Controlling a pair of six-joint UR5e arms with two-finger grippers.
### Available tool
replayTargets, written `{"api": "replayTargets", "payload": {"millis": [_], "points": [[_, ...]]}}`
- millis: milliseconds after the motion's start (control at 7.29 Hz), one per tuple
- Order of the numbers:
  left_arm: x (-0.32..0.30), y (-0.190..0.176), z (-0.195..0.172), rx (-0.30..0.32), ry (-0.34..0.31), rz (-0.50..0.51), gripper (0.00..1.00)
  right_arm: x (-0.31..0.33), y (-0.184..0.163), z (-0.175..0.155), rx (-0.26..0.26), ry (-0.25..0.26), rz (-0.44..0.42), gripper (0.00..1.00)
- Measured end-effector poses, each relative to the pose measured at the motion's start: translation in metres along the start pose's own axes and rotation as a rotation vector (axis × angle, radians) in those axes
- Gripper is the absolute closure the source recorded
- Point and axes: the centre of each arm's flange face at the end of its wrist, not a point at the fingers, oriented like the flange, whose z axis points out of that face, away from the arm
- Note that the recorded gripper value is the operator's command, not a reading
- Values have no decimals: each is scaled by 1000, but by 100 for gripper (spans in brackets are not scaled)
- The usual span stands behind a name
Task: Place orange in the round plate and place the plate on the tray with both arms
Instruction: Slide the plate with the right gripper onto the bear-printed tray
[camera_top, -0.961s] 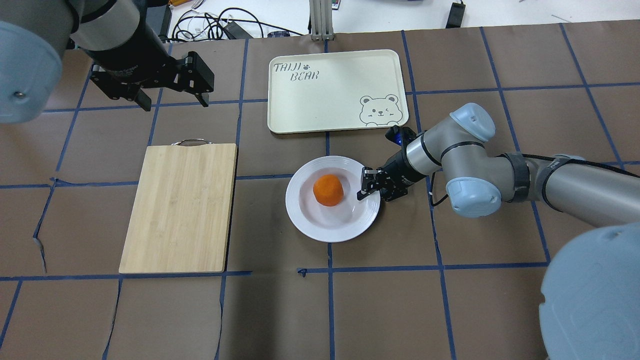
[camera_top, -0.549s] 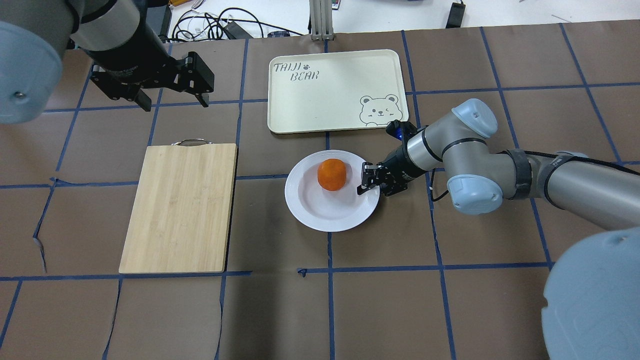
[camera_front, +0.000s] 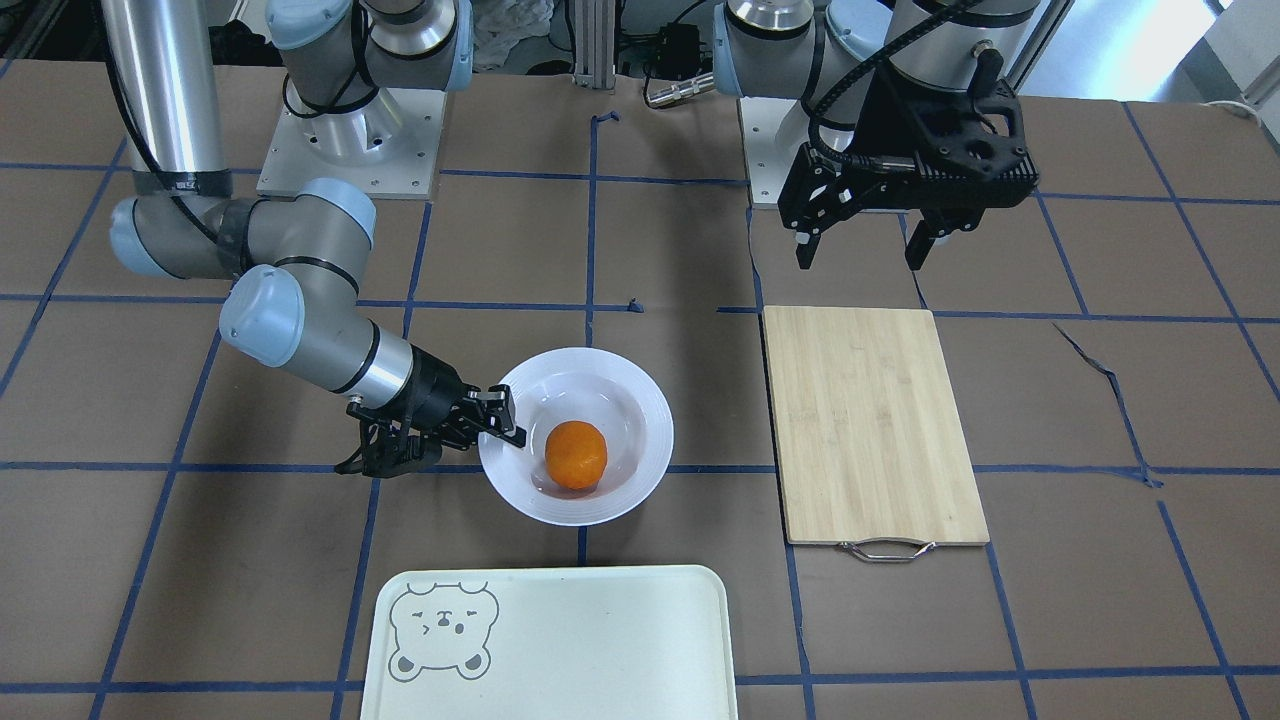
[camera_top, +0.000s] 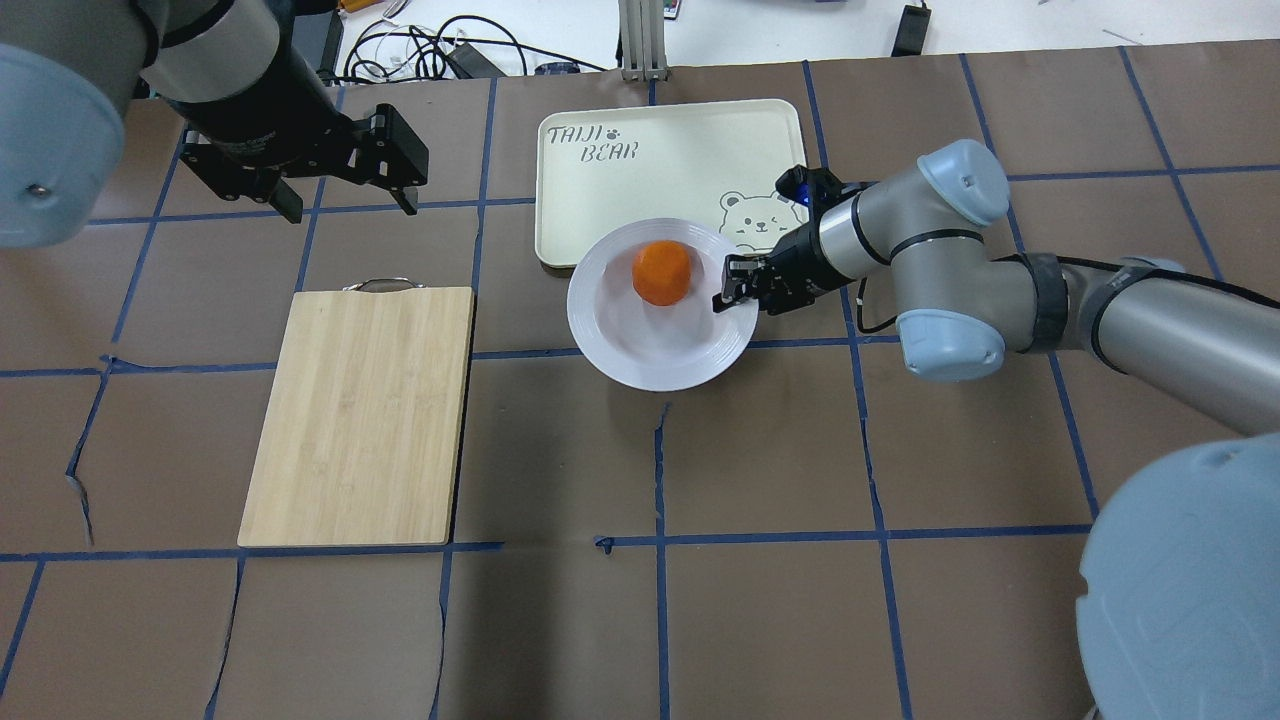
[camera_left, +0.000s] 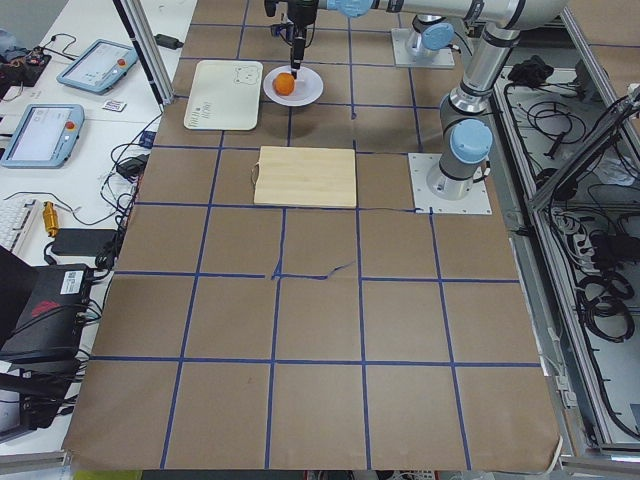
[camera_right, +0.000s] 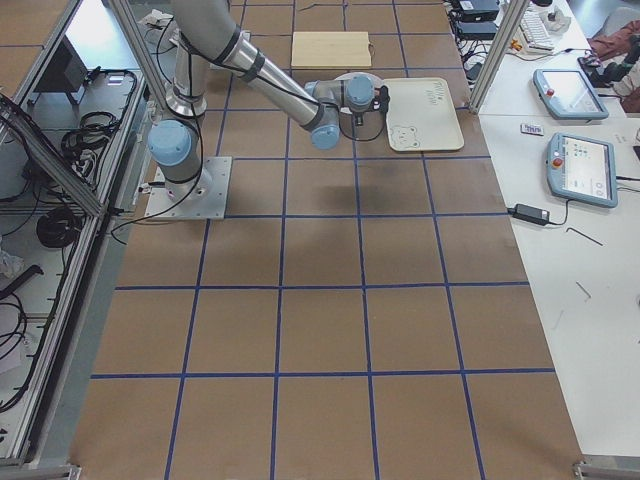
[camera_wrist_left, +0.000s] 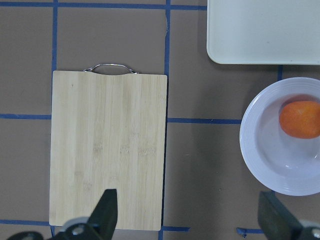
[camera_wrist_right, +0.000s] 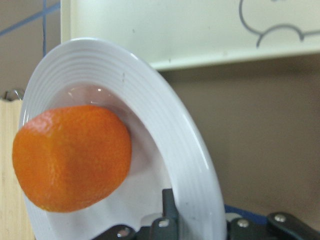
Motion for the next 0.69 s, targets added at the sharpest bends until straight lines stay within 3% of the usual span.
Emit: {"api": "replayTargets", "payload": {"millis": [275,686], "points": [[0,0,0,0,0,0,0,-5,-71,-6,23,5,-13,100],[0,0,0,0,0,0,0,21,-158,37,41,-2,15,100]]}}
